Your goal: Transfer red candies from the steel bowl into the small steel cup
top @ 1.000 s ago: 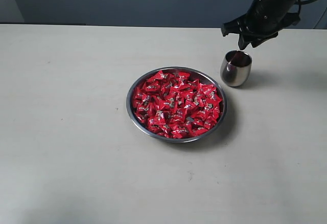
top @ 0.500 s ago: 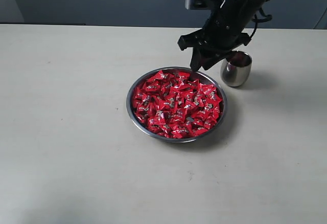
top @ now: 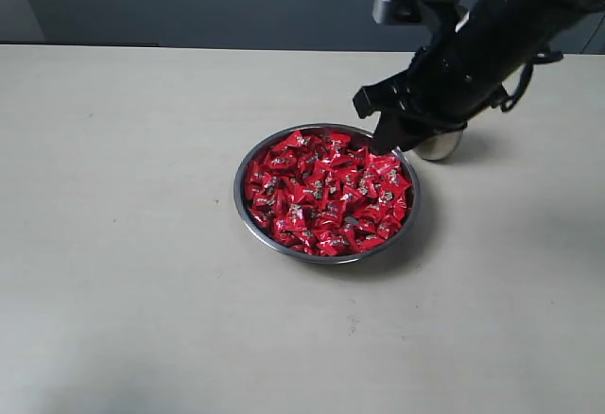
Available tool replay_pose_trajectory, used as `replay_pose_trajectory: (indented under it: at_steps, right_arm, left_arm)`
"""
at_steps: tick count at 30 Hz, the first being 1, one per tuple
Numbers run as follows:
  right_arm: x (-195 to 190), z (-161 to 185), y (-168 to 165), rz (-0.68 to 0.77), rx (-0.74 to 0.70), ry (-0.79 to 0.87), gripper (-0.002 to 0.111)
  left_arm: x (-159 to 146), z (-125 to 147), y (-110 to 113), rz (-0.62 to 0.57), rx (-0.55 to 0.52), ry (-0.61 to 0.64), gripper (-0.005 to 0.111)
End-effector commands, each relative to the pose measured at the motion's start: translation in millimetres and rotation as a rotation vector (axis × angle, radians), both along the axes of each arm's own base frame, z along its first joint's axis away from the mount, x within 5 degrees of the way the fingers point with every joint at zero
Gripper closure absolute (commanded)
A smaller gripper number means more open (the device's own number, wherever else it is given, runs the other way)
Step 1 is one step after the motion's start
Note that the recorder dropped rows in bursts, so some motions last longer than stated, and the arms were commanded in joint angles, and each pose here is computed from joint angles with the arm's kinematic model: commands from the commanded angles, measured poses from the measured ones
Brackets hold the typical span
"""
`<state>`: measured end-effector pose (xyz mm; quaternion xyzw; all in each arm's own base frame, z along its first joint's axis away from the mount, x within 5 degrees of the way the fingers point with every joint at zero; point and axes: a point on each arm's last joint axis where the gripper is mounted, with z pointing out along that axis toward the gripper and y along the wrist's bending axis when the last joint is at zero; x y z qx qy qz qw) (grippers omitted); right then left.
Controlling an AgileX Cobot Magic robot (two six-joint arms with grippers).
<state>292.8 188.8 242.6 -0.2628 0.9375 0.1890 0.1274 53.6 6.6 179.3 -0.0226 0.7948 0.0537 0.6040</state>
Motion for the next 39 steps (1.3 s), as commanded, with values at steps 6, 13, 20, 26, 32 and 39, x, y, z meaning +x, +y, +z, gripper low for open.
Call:
replay_pose_trajectory:
  at_steps: [6, 13, 20, 26, 32, 39]
  right_arm:
    - [-26.6, -44.6, 15.1, 0.013, 0.024, 0.019, 0.076]
    - [-24.8, -63.8, 61.6, 0.12, 0.002, 0.023, 0.076]
    - [-9.3, -69.4, 77.0, 0.138, -0.137, 0.083, 0.064]
    - [-15.8, -73.3, 77.8, 0.147, -0.195, 0.136, 0.065]
    - [-26.3, -84.0, 88.9, 0.18, -0.293, 0.094, 0.065]
    - [-24.0, -85.1, 90.7, 0.172, -0.278, 0.072, 0.065]
  left_arm:
    - [-0.3, 3.7, 0.0, 0.001, -0.001, -0.021, 0.106]
    - [-0.3, 3.7, 0.0, 0.001, -0.001, -0.021, 0.106]
    - [-0.3, 3.7, 0.0, 0.001, -0.001, -0.021, 0.106]
    - [-0.3, 3.7, 0.0, 0.001, -0.001, -0.021, 0.106]
    - [-0.3, 3.7, 0.0, 0.001, -0.001, -0.021, 0.106]
    - [-0.3, 3.7, 0.0, 0.001, -0.001, -0.021, 0.106]
